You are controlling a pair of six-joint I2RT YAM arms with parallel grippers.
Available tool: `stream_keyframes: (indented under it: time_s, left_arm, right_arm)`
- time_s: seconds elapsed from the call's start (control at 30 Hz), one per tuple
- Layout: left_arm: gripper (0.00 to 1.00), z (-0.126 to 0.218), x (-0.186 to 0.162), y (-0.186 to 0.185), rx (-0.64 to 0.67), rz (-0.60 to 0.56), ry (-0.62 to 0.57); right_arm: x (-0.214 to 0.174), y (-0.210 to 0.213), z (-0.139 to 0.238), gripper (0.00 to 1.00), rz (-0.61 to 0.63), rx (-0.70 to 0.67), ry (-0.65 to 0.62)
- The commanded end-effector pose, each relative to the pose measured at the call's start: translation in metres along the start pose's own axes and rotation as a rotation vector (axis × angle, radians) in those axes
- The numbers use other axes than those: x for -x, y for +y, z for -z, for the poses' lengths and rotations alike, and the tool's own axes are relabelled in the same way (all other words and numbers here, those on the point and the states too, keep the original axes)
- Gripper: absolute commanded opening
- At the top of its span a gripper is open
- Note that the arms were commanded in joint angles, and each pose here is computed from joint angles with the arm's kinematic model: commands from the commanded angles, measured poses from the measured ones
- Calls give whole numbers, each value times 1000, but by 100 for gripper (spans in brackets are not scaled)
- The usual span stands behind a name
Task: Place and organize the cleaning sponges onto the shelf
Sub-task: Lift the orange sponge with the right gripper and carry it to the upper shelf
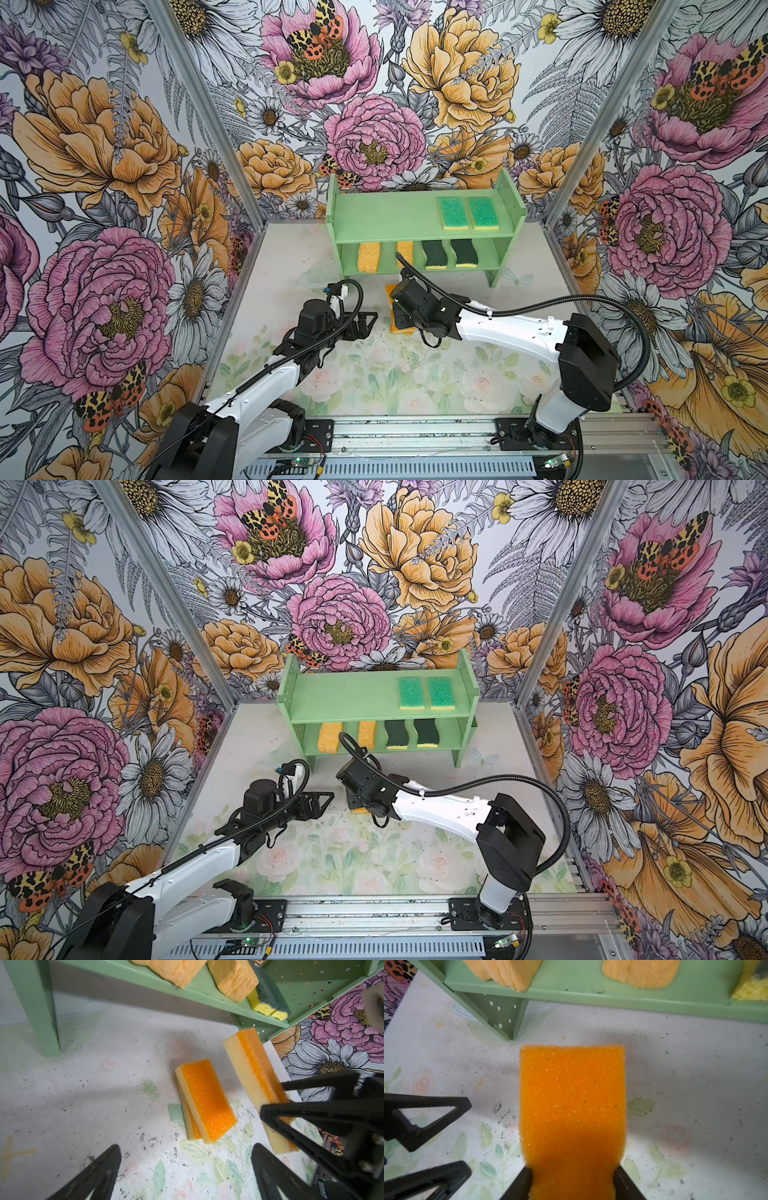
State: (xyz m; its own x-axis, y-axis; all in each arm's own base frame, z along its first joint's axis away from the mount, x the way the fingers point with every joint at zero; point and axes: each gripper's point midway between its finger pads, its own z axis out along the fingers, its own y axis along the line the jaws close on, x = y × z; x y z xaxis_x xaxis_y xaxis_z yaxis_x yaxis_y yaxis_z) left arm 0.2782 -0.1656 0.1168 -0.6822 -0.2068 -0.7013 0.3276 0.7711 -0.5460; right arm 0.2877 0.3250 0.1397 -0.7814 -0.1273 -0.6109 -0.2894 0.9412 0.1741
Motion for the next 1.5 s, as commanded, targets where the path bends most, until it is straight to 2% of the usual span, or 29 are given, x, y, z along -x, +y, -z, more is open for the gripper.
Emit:
stream_keyframes:
  time_s: [0.0, 0.4, 0.67, 0.83, 1.17, 1.47]
  left_arm:
    - [99, 4, 3, -1, -8, -9, -12]
    - [99, 4, 4, -3, -16, -4, -11]
    - [99, 2, 4, -6, -32, -2, 6]
    - [99, 1, 4, -6, -36, 2, 7]
    - [99, 0, 5, -11, -55, 3, 22]
    - [99, 1, 5, -12, -58, 0, 33]
  right_arm:
    - [25, 3, 30, 52, 0, 42, -46]
    - [62, 5, 91, 48, -24, 160, -110]
    - [113, 4, 139, 47, 4, 194, -241]
    - [158, -4, 157, 46, 25, 155, -340]
    - [221, -35, 140, 45, -16, 3, -420]
    - [245, -56, 122, 46, -40, -124, -455]
